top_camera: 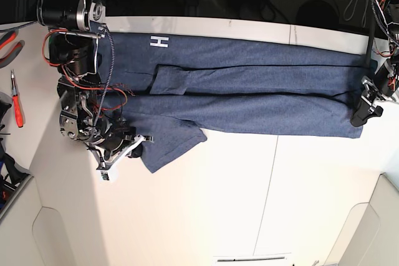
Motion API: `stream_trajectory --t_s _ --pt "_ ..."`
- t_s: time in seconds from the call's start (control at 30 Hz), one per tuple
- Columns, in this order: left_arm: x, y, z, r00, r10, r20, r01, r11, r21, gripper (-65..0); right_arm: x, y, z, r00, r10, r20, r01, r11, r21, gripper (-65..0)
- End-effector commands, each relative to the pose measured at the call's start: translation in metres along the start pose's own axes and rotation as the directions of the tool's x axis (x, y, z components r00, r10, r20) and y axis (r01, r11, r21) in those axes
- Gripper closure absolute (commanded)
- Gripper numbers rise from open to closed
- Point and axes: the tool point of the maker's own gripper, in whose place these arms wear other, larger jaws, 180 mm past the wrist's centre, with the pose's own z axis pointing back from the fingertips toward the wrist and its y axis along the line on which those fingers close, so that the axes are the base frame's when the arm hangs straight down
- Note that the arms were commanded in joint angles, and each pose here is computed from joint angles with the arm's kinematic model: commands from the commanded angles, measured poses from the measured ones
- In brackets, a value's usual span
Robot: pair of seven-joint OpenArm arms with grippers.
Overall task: Layout the t-shirt on the table in an organized manner, then fold the t-shirt properly
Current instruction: 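Grasp the loose sleeve with the right gripper and fold it inward, then press the folded sleeve flat with the right gripper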
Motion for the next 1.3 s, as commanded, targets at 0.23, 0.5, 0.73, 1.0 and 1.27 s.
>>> stream_trajectory --t_s 0.23,0.5,0.73,1.0,1.27 --pt "0.025 -0.009 0.003 0.998 -0.033 0.053 0.035 0.999 -0.028 -30.2 0.031 0.037 0.066 0.986 0.047 0.159 -0.062 0.993 0.095 0.0" --pt "0.025 -0.009 0.003 0.998 -0.033 0.053 0.034 0.999 -0.028 -30.2 -0.035 0.084 0.105 0.995 -0.028 0.101 0.001 0.966 0.260 0.0" --pt "0.025 -0.009 0.003 0.998 -0.033 0.053 0.035 0.999 -0.028 -30.2 -0.114 0.131 0.107 0.995 0.000 -0.096 0.035 0.931 0.364 0.0" --pt "0.025 -0.009 0.003 0.998 -0.033 0.053 0.034 0.999 -0.028 -30.2 -0.135 0.150 0.109 0.989 0.027 -0.143 0.033 0.915 0.402 0.0" --pt "0.025 -0.009 0.003 0.998 -0.033 0.053 0.034 0.999 -0.028 -30.2 -0.134 0.151 0.109 0.990 0.023 -0.141 0.037 0.913 0.406 -14.8"
